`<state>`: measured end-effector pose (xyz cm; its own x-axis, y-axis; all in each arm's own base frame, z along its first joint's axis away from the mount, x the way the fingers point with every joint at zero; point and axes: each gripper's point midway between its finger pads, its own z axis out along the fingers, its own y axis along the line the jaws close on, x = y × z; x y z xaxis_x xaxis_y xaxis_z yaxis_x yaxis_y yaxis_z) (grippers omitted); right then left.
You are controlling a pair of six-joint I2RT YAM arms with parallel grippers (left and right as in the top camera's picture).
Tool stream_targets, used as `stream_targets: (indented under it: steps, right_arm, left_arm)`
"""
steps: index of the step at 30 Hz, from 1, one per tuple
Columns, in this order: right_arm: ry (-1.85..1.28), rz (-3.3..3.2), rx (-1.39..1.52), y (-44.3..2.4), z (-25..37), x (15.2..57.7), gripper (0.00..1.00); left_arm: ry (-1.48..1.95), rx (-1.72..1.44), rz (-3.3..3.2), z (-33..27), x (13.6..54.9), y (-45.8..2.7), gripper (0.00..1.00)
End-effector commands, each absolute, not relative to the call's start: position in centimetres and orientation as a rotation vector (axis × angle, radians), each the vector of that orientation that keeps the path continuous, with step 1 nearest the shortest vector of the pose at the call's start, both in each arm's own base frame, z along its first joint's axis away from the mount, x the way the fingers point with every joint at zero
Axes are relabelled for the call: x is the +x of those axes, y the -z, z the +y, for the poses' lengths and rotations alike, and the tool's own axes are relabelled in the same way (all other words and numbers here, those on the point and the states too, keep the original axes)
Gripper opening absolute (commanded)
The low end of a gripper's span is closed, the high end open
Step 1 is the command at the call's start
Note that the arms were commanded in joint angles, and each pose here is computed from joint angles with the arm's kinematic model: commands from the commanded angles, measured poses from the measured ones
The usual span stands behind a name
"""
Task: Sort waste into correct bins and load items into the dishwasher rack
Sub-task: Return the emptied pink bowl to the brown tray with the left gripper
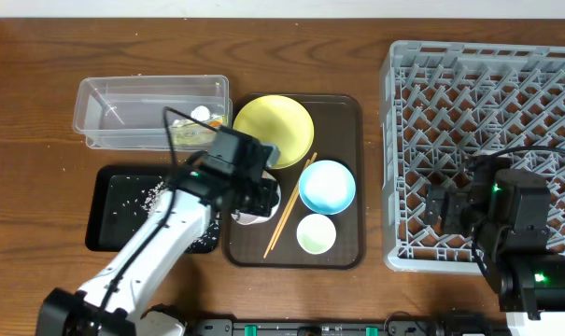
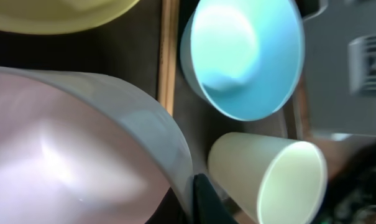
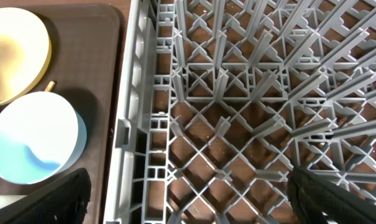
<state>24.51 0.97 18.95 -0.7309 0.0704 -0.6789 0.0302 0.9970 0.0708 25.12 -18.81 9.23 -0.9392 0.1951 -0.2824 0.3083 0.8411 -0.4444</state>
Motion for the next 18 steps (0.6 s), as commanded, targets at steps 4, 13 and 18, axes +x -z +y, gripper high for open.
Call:
stream_targets:
  steps: [4, 13, 18]
  right_arm:
    - [-0.075, 2.372, 0.08, -19.7, 0.9, 24.7, 0.99]
    - [-0.075, 2.372, 0.08, -19.7, 0.9, 24.7, 0.99]
    - [-0.075, 2.372, 0.08, -19.7, 0.9, 24.7, 0.99]
  left_arm:
    - [0.541, 0.409, 2.84, -18.7, 25.4, -7.1, 0.11]
    - [0.55, 0.433, 2.806, -19.3, 26.1, -7.8, 0.43]
    - [0.586, 0.437, 2.736, -19.7, 26.5, -10.8, 0.46]
